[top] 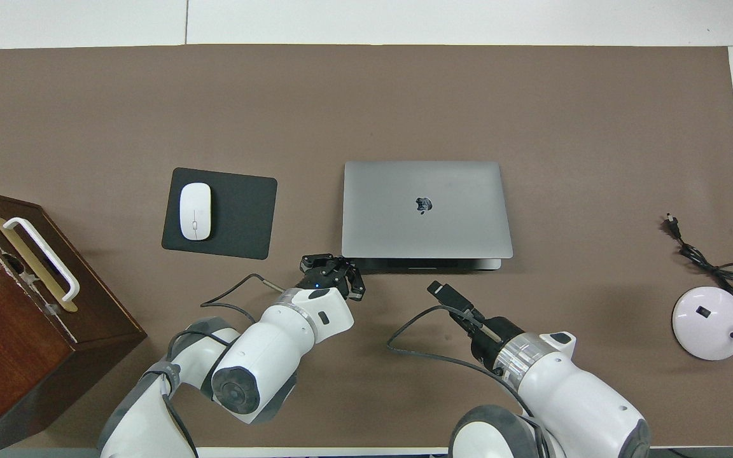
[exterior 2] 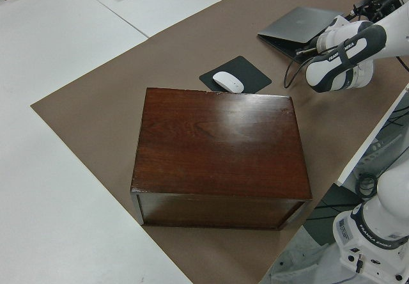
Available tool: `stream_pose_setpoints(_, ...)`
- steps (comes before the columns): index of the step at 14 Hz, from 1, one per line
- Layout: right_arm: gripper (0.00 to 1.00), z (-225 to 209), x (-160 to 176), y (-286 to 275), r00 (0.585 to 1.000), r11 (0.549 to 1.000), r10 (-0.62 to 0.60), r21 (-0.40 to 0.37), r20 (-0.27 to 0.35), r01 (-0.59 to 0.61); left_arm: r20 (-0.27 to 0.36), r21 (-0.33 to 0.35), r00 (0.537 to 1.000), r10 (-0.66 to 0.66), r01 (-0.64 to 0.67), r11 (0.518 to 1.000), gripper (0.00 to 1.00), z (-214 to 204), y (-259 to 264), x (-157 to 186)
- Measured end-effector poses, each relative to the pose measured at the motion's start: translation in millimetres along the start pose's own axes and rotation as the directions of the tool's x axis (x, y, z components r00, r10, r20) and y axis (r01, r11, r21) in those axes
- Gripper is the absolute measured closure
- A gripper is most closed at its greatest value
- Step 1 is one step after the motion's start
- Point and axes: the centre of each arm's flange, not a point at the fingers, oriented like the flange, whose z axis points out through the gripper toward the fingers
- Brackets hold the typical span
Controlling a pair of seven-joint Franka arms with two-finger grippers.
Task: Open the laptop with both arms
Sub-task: 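Press the left gripper on the laptop base while the right gripper reaches the lid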
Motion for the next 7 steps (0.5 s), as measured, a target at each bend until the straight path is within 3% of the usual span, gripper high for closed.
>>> stream_pose_setpoints(7,0.0,2.4,1.0,-2.6,1.0,1.0,0.002,0.001,-0.006,-0.002,0.006,0.001,1.0,0.009,-0.009,1.0,0.99,9.7,0.0,0.0)
